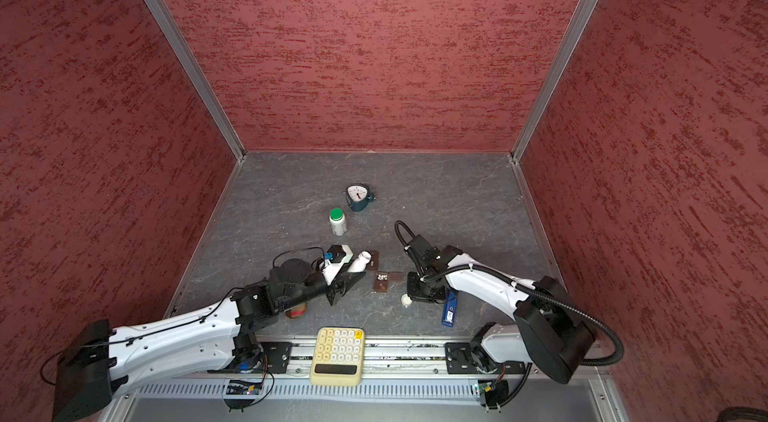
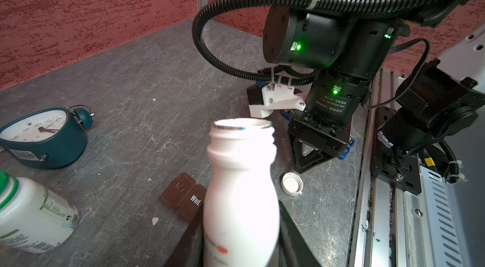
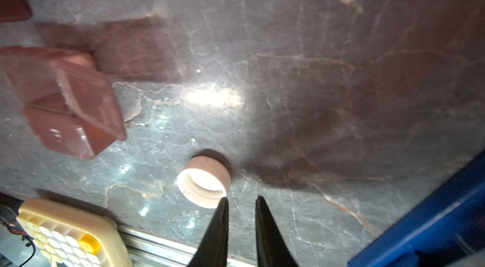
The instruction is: Sort the pills into containers
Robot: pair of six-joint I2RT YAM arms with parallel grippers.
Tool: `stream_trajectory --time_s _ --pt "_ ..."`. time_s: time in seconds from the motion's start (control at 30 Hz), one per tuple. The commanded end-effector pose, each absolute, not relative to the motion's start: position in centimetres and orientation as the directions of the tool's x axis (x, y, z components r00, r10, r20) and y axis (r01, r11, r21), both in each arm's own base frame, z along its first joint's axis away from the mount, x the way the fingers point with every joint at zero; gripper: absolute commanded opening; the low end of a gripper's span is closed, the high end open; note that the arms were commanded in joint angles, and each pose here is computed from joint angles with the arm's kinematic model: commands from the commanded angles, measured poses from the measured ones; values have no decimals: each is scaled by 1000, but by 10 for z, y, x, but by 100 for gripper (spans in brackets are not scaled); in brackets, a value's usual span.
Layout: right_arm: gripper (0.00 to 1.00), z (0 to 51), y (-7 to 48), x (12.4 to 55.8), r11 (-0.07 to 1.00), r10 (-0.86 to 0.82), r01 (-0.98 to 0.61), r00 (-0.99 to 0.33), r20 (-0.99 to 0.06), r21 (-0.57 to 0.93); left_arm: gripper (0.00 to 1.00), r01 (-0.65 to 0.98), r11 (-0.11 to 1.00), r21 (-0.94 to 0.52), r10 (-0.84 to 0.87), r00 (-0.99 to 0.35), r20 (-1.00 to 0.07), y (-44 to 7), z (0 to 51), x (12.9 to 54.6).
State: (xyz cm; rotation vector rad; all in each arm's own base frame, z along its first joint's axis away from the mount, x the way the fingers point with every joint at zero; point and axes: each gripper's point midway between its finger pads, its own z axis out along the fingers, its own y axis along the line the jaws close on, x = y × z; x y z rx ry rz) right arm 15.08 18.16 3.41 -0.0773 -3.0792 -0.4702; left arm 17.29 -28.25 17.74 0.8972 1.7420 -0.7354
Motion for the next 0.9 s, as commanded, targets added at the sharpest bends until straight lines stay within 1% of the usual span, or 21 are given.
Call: stream_trajectory --time_s 0.0,0.1,0.33,0.63,0.87 --pt "22 45 192 156 938 36 38 -999 13 344 0 843 533 -73 234 -229 -945 -282 174 170" --pt "21 44 194 155 938 28 34 -999 21 346 0 842 534 -71 237 -230 -944 -281 173 170" --pt "17 35 190 150 944 23 36 -999 43 329 0 841 536 -73 236 -232 -943 -280 172 170" --pt "17 31 193 152 944 20 34 -999 48 328 0 840 537 -71 239 -233 -943 -280 171 170" --pt "14 26 189 153 952 24 38 -999 48 303 0 840 538 -73 239 -235 -942 -279 170 170"
